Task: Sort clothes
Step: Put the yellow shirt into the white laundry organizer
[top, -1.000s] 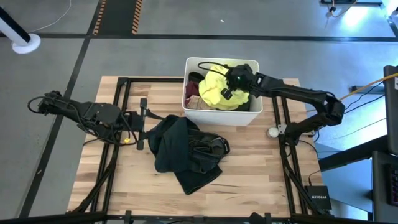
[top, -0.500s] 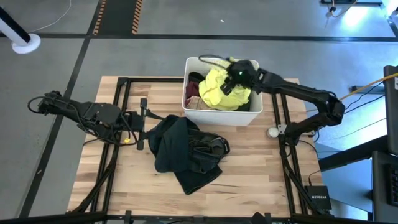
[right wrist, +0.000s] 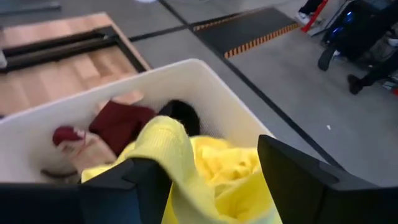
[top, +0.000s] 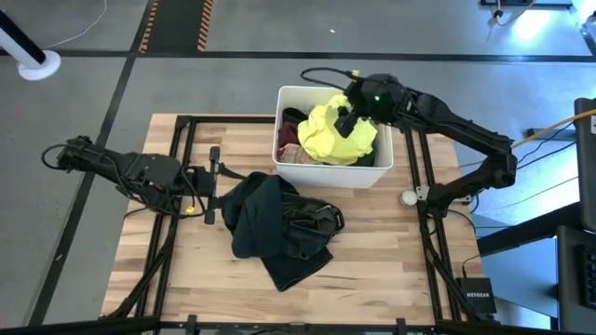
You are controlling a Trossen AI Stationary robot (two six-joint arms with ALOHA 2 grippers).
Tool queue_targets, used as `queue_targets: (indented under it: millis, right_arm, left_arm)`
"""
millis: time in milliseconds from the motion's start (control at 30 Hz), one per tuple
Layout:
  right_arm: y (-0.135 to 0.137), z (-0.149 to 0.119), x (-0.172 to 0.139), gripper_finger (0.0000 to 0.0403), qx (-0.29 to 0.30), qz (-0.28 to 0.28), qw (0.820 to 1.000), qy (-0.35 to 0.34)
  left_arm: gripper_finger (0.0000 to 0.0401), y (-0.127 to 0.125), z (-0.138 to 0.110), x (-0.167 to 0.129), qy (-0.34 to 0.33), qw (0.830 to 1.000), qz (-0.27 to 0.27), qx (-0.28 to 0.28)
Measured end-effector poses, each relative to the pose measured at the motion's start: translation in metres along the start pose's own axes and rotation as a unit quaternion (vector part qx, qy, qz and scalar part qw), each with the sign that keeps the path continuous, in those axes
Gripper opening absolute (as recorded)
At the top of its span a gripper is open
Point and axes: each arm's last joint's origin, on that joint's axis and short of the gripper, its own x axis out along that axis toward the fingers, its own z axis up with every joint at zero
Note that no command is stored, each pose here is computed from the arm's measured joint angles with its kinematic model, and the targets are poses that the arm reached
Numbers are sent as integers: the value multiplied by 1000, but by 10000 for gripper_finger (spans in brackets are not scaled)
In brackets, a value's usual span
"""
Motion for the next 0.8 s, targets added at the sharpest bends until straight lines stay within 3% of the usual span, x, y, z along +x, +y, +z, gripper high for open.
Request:
queue_targets:
  millis: [267, 533, 700, 800]
  right_arm:
    - [19, -11, -8, 239, -70, 56, 995, 49]
    - [36, -15, -23, 238, -109, -21, 993, 48]
    - [50, -20, -31, 238, -134, 28, 989, 57]
    - [52, -17, -41, 238, -154, 8, 987, 51]
  left_arm:
    - [182, 0, 0, 0, 0, 1000, 0, 3]
    - [182, 0, 0, 0, 0, 1000, 0, 6]
    - [182, 0, 0, 0, 0, 1000, 0, 7]
    - [182, 0, 0, 0, 0, 1000, 0, 7]
